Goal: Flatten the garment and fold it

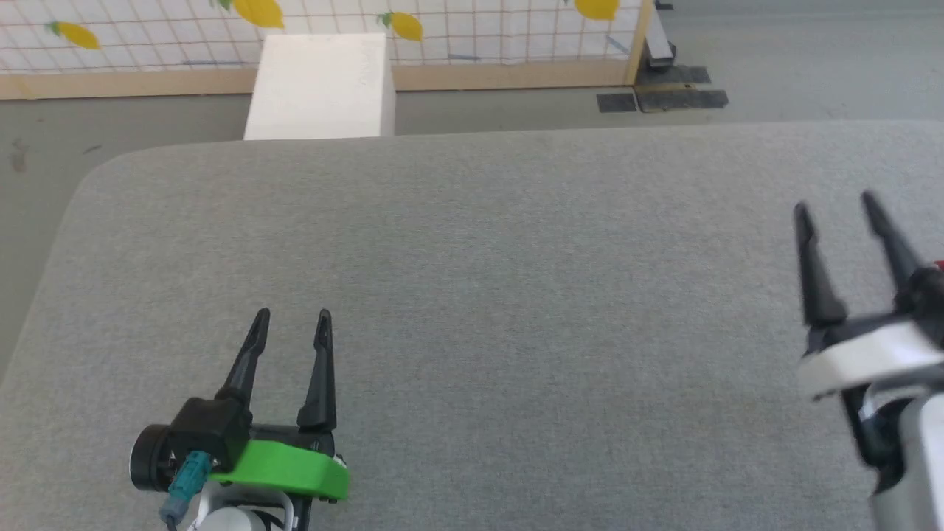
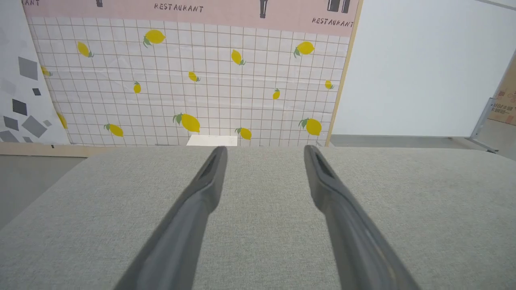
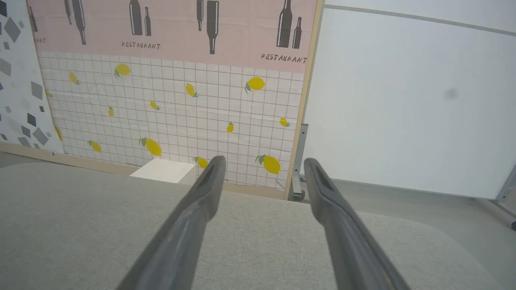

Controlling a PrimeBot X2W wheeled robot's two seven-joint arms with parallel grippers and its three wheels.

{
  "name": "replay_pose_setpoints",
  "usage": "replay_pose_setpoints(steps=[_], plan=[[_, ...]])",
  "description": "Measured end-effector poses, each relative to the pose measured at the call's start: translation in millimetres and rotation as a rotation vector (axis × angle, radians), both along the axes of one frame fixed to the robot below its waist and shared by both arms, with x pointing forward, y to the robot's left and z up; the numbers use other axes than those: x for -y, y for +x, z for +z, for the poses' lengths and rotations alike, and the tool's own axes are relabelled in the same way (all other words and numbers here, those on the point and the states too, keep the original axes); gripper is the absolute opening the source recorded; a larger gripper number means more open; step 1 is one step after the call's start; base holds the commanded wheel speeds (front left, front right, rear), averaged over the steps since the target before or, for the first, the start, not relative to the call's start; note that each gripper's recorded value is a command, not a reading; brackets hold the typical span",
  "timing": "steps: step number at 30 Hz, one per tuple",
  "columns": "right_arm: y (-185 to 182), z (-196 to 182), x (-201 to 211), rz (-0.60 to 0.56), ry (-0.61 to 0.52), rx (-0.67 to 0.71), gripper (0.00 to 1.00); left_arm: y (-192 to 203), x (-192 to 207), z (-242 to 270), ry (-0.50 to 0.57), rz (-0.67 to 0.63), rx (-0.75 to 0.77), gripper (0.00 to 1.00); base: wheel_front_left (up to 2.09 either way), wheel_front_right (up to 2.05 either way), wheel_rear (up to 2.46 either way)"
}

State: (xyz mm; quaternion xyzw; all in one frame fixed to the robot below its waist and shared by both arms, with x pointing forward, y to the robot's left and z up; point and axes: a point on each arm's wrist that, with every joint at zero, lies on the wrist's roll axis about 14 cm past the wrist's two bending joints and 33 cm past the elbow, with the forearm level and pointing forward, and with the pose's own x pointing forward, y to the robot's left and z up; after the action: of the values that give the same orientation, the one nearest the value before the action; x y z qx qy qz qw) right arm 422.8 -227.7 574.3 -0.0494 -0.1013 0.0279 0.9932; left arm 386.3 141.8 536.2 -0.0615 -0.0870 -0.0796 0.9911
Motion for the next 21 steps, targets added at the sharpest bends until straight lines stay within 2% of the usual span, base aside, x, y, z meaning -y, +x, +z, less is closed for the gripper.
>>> replay_pose_setpoints(steps=[5,13,21], plan=[[-16,-18,-25,0.019,0.076,-0.014,1.00,-8,-5,-7,0.032,0.016,-0.020,1.00,0.00,0.00,0.00],[-44,-55,-44,0.026,0.124,-0.105,1.00,-17,-12,-11,0.046,0.041,-0.035,1.00,0.00,0.00,0.00],[-51,-57,-48,0.025,0.146,-0.104,1.00,-20,-16,-17,0.047,0.053,-0.054,1.00,0.00,0.00,0.00]])
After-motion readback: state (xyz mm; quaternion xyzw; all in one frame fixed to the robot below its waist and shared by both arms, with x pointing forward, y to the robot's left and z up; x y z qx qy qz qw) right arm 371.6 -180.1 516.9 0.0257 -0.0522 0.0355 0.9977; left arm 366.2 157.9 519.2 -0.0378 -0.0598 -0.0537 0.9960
